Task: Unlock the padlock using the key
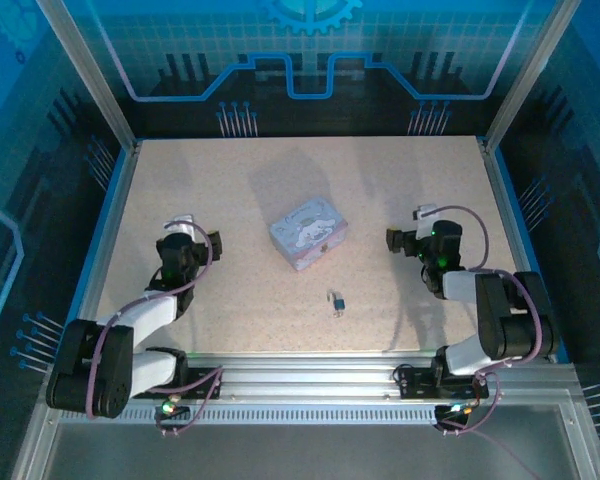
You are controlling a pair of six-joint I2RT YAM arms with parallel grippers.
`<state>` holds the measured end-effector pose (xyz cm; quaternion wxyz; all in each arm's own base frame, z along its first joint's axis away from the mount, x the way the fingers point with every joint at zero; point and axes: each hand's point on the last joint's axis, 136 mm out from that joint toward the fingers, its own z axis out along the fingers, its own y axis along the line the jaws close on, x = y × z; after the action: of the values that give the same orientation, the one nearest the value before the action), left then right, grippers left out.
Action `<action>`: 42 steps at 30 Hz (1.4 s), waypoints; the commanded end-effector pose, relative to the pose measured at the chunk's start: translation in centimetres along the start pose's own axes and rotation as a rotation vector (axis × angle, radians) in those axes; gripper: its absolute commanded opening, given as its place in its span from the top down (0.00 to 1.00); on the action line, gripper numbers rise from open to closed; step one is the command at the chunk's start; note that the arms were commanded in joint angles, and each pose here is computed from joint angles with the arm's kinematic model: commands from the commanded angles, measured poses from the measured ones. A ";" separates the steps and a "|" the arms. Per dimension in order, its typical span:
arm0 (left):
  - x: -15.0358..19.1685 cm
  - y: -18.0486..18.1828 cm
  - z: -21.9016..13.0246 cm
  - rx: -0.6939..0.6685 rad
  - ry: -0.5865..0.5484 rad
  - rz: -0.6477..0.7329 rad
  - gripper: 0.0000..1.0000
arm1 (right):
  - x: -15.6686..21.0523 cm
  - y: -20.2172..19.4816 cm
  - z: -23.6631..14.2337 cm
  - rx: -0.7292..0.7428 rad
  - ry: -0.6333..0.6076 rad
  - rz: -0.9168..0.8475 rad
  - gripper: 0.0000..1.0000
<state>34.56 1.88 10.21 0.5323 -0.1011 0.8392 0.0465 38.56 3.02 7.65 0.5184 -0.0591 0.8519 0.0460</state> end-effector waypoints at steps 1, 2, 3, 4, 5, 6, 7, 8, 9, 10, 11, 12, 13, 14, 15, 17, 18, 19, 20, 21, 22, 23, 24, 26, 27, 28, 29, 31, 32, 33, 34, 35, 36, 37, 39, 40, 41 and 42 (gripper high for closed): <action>-2.0 -1.0 0.6 0.081 -0.067 -0.015 0.01 | -2.1 0.2 0.2 0.000 -0.070 -0.049 0.00; -2.2 -1.1 0.8 0.096 -0.072 -0.027 0.01 | -2.2 0.2 0.2 0.002 -0.077 -0.052 0.00; -2.4 -1.3 1.1 0.110 -0.082 -0.034 0.01 | -2.1 0.2 0.2 0.002 -0.071 -0.051 0.00; -2.6 -1.7 1.3 0.131 -0.095 -0.038 0.01 | -2.1 0.3 0.2 0.002 -0.071 -0.051 0.00; -2.9 -2.2 1.6 0.160 -0.111 -0.037 0.01 | -2.1 0.3 0.2 0.001 -0.073 -0.052 0.00; -2.9 -2.8 1.8 0.189 -0.110 -0.011 0.01 | -2.1 0.3 0.2 0.001 -0.071 -0.052 0.00; -3.0 -3.4 2.0 0.218 -0.100 0.011 0.01 | -2.1 0.2 0.2 0.003 -0.073 -0.052 0.00; -3.0 -3.8 2.2 0.240 -0.110 0.028 0.01 | -2.1 0.3 0.2 0.002 -0.072 -0.053 0.00; -2.7 -4.0 2.4 0.251 -0.120 0.037 0.01 | -2.0 0.2 0.2 0.004 -0.071 -0.053 0.00; -2.3 -4.0 2.6 0.259 -0.138 0.039 0.01 | -2.1 0.2 0.2 0.004 -0.073 -0.055 0.00; -1.7 -4.0 2.8 0.264 -0.158 0.039 0.01 | -2.1 0.2 0.2 0.004 -0.073 -0.054 0.00; -0.8 -4.0 3.0 0.268 -0.157 0.046 0.01 | -2.1 0.3 0.2 0.003 -0.072 -0.055 0.00; -1.4 -4.2 2.7 0.281 -0.206 0.046 0.01 | -2.1 0.2 0.2 0.004 -0.072 -0.055 0.00; -1.2 -3.9 2.6 0.271 -0.182 0.039 0.01 | -2.1 0.3 0.2 0.004 -0.072 -0.055 0.00; -1.1 -3.8 2.8 0.262 -0.167 0.036 0.01 | -2.1 0.3 0.2 0.005 -0.073 -0.054 0.00; -1.4 -3.6 3.8 0.241 -0.139 0.025 0.01 | -2.1 0.2 0.2 0.006 -0.071 -0.054 0.00; -1.5 -3.3 4.5 0.222 -0.097 0.017 0.01 | -2.1 0.3 0.2 0.004 -0.070 -0.055 0.00; -1.2 -3.3 4.6 0.222 -0.079 0.013 0.01 | -2.1 0.2 0.3 0.005 -0.071 -0.054 0.00; -1.3 -3.1 4.6 0.222 -0.085 0.005 0.01 | -2.1 0.3 0.3 0.005 -0.070 -0.054 0.00; -1.4 -3.1 4.6 0.221 -0.086 0.004 0.01 | -2.1 0.3 0.2 0.004 -0.070 -0.055 0.00; -1.3 -3.1 4.6 0.222 -0.087 0.006 0.01 | -2.1 0.3 0.3 0.004 -0.070 -0.054 0.00; -1.3 -3.1 4.6 0.221 -0.087 0.005 0.01 | -2.2 0.2 0.2 0.005 -0.073 -0.055 0.00; -1.3 -3.1 4.5 0.222 -0.088 0.006 0.01 | -2.2 0.2 0.2 0.005 -0.072 -0.055 0.00; -1.3 -3.1 4.5 0.223 -0.091 0.006 0.01 | -2.1 0.3 0.2 0.005 -0.071 -0.055 0.00; -1.2 -3.1 4.5 0.223 -0.089 0.006 0.01 | -2.1 0.3 0.3 0.006 -0.071 -0.055 0.00; -1.2 -3.1 4.5 0.223 -0.089 0.007 0.01 | -2.1 0.3 0.2 0.006 -0.071 -0.057 0.00; -1.3 -3.1 4.5 0.223 -0.091 0.007 0.01 | -2.1 0.3 0.2 0.007 -0.072 -0.060 0.00; -1.3 -3.1 4.5 0.222 -0.090 0.007 0.01 | -2.1 0.4 0.2 0.009 -0.072 -0.061 0.00; -1.3 -3.1 4.5 0.222 -0.090 0.007 0.01 | -2.1 0.4 0.2 0.010 -0.071 -0.061 0.00; -1.2 -3.1 4.5 0.222 -0.088 0.008 0.01 | -2.1 0.4 0.2 0.009 -0.070 -0.061 0.00; -1.2 -3.1 4.5 0.222 -0.089 0.008 0.01 | -2.1 0.4 0.2 0.009 -0.072 -0.061 0.00; -1.2 -3.1 4.6 0.223 -0.088 0.007 0.01 | -2.1 0.4 0.2 0.009 -0.072 -0.060 0.00; -1.3 -3.1 4.5 0.222 -0.090 0.007 0.01 | -2.1 0.4 0.2 0.008 -0.072 -0.061 0.00; -1.3 -3.1 4.5 0.223 -0.090 0.007 0.01 | -2.1 0.4 0.2 0.009 -0.070 -0.060 0.00; -1.3 -3.1 4.5 0.222 -0.090 0.007 0.01 | -2.1 0.3 0.3 0.009 -0.069 -0.059 0.00; -1.2 -3.1 4.6 0.222 -0.089 0.007 0.01 | -2.1 0.3 0.3 0.007 -0.068 -0.058 0.00; -1.3 -3.1 4.5 0.223 -0.091 0.007 0.01 | -2.1 0.3 0.3 0.006 -0.069 -0.057 0.00; -1.3 -3.1 4.5 0.222 -0.089 0.007 0.01 | -2.1 0.3 0.3 0.007 -0.069 -0.057 0.00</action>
<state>39.63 -0.15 9.11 0.5732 -0.0371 0.8179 -0.0332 38.95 3.15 8.23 0.5320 -0.0718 0.8430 0.0348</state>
